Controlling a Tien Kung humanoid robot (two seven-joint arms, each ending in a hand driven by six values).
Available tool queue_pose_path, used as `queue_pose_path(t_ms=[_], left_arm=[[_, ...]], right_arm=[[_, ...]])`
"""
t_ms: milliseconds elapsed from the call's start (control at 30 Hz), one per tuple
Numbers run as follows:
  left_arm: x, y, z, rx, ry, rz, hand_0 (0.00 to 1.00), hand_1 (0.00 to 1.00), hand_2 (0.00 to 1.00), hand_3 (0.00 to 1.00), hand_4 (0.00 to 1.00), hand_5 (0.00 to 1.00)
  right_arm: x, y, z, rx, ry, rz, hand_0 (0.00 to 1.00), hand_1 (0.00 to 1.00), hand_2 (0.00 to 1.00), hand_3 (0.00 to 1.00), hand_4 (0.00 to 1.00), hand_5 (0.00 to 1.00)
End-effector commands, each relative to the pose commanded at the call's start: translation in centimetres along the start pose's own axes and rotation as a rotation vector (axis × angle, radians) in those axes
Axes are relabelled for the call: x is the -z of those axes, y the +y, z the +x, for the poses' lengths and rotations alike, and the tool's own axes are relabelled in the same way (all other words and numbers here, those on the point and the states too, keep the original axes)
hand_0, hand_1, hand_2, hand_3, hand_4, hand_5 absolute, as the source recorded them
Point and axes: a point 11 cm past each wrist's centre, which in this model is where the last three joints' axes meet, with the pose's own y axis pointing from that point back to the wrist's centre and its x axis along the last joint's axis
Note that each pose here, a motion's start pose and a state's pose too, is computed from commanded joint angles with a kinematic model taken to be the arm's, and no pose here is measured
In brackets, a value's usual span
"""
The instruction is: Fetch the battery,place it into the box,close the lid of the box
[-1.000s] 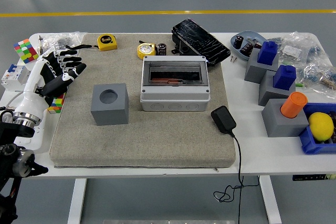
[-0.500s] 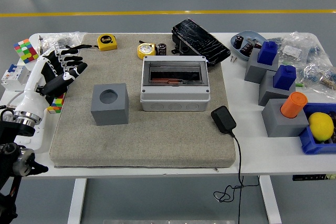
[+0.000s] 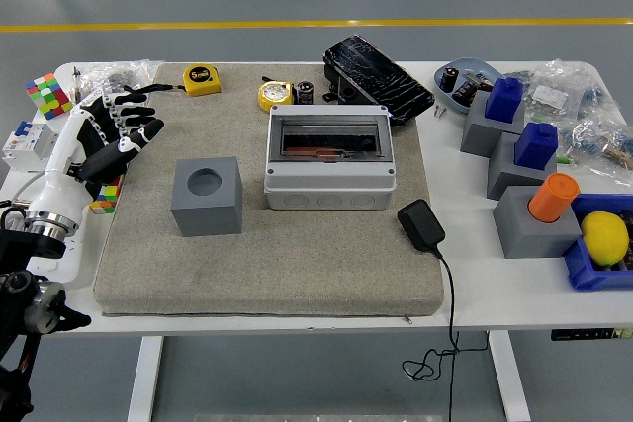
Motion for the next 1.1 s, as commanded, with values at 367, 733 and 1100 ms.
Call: queue_pose_path(t_ms=[367,733,1100], left_arm=[[-0.09,0.03,0.14,-0.006,0.003,-0.003,0.5,0.582,0.569,0.605,0.998,0.29],[-0.19,-0.04,0.04,-0.004,0.004,-0.006,0.5,0.58,0.569,0.602,0.998,0.29],[-0.16,0.01,0.01,-0.004,0.005,-0.005,0.499,0.581,0.568,0.604,0.998,0.29]], right_arm=[[-0.02,-0.01,-0.12,0.003,-0.006,0.0,0.741,0.707,0.709,0.705,0.998,0.554],[0.08,0.0,-0.06,0.001,-0.009,0.001,0.741,0.707,0.709,0.707,0.998,0.554],[0.17,0.01,-0.13,0.003,-0.008,0.004,0.742,0.707,0.709,0.706,0.998,0.554]])
